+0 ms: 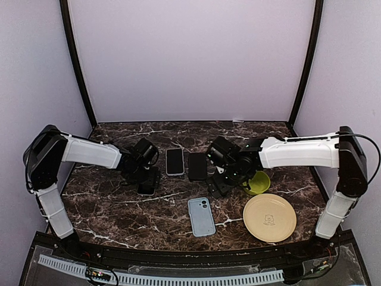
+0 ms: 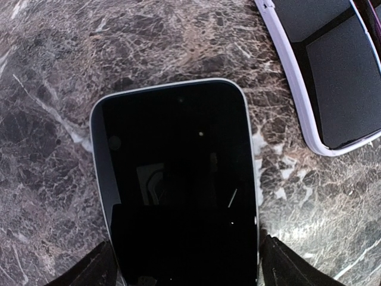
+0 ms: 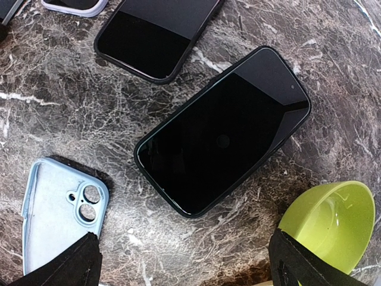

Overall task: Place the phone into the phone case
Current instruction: Pick up the phone from the center of the board.

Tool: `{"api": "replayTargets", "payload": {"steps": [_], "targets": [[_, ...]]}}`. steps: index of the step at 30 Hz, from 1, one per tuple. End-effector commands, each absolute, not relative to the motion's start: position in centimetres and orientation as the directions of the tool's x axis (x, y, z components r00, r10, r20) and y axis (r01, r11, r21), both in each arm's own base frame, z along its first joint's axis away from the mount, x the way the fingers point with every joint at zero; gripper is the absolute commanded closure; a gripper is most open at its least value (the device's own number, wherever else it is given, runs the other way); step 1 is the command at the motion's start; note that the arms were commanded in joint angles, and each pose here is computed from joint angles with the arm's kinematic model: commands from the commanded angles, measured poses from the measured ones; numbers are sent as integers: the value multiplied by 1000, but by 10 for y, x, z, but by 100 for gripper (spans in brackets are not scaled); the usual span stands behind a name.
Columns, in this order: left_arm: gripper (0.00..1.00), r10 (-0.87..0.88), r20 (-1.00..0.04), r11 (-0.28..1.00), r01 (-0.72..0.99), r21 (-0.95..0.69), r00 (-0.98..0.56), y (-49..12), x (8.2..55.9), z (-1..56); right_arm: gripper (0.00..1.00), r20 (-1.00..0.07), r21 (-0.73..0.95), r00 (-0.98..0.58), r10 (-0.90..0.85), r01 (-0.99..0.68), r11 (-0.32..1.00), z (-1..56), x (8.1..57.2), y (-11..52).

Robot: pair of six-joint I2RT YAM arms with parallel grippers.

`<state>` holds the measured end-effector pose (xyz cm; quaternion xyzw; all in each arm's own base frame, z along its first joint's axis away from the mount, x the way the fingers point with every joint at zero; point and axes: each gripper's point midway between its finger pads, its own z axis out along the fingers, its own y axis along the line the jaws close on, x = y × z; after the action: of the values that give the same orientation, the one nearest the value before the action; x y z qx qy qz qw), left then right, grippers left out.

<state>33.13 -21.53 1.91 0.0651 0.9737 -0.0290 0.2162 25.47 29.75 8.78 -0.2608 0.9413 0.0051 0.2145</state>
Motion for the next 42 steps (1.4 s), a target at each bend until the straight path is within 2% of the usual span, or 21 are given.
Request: {"api": "replayTargets", "payload": {"steps": [1,7,10,15,21,25,29,31,35,42], "targets": [[19,98,-325,992,119,-47,-941,-208,310,-5,1,-424,-123,-752,-504,-504,855,95,258,304],[40,81,-310,995,96,-36,-947,-201,304,-10,1,-430,-131,-746,-509,-506,853,99,260,305],[47,55,-329,996,74,-44,-943,-201,306,-4,1,-438,-126,-741,-508,-509,852,103,260,308],[55,24,-465,997,54,-51,-885,-196,318,29,1,-479,-90,-726,-493,-518,851,114,262,317],[60,31,-673,995,88,-51,-739,-200,325,82,1,-604,41,-673,-428,-562,826,148,265,346],[62,53,-811,992,126,-26,-582,-208,322,125,1,-715,166,-614,-335,-614,772,183,265,372],[63,55,-922,984,179,-16,-382,-221,311,176,1,-819,313,-542,-188,-697,646,230,261,408],[63,3,-967,975,217,-54,-255,-229,303,209,2,-861,375,-502,-85,-738,561,259,261,425],[63,-58,-995,953,294,-79,-81,-232,281,254,6,-889,432,-453,63,-786,442,293,264,450],[63,-10,-1000,947,321,-19,-29,-241,272,263,17,-880,466,-468,77,-820,333,302,272,495]]}}
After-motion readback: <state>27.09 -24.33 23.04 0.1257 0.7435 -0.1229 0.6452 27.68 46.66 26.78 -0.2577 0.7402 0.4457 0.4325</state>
